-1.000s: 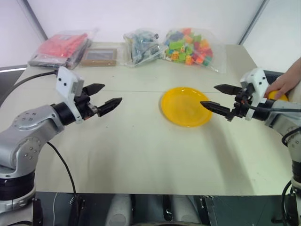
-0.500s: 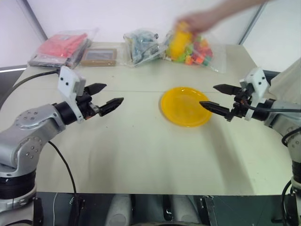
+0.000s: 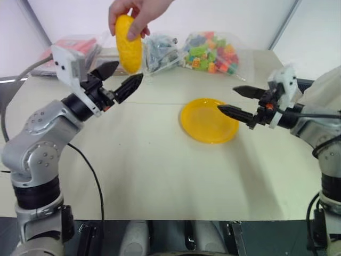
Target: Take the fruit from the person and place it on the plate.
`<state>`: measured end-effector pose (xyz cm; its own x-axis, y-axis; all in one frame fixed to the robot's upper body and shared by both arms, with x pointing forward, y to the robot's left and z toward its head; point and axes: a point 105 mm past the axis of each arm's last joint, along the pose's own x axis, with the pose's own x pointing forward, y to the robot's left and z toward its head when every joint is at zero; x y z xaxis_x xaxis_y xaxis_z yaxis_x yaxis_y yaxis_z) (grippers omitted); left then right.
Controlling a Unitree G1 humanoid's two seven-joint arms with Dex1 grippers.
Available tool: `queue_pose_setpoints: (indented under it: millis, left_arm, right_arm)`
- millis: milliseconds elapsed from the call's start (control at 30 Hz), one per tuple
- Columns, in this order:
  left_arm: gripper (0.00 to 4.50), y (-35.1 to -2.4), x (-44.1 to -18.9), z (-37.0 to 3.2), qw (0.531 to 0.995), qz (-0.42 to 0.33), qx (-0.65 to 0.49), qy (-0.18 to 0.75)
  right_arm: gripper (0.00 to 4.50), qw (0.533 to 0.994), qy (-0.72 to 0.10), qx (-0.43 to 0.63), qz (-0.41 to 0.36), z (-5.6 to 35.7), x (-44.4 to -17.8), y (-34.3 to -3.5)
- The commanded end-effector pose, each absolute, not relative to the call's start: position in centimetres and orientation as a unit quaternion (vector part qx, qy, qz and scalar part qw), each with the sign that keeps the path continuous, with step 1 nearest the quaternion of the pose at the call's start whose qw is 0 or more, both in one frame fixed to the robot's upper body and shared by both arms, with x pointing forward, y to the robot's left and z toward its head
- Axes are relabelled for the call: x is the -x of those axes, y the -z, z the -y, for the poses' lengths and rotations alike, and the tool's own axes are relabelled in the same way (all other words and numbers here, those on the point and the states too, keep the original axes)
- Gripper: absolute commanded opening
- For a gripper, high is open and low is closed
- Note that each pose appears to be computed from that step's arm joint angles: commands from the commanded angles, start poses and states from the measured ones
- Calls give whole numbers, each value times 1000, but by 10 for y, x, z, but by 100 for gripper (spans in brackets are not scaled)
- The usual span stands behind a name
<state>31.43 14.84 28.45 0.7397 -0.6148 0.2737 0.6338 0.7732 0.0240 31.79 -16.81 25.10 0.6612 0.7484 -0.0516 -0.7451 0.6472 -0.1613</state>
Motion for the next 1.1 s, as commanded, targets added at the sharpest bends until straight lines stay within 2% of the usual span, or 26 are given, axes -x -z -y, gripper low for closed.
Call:
queue_pose_setpoints:
  millis: [33, 267, 600, 767, 800, 1000, 1100]
  left_arm:
    - [441, -296, -321, -151, 935, 160, 48, 314]
    - [441, -307, -344, -152, 942, 175, 65, 281]
    - [441, -306, -368, -142, 939, 173, 62, 292]
    - [217, -307, -370, -138, 935, 178, 61, 300]
    - [205, -307, -370, -137, 935, 178, 61, 300]
    - [205, -303, -368, -129, 931, 166, 63, 319]
    - [205, -294, -374, -121, 932, 137, 55, 330]
  right_arm:
    - [450, 904, -414, 97, 33, 167, -313, -264]
    - [450, 905, -412, 103, 31, 168, -312, -262]
    - [450, 909, -402, 107, 30, 171, -309, -260]
    - [450, 912, -395, 108, 27, 172, -308, -258]
    - [450, 912, -395, 109, 26, 172, -308, -258]
    - [450, 915, -387, 110, 20, 176, -309, -254]
    - [450, 918, -379, 117, 11, 182, -307, -250]
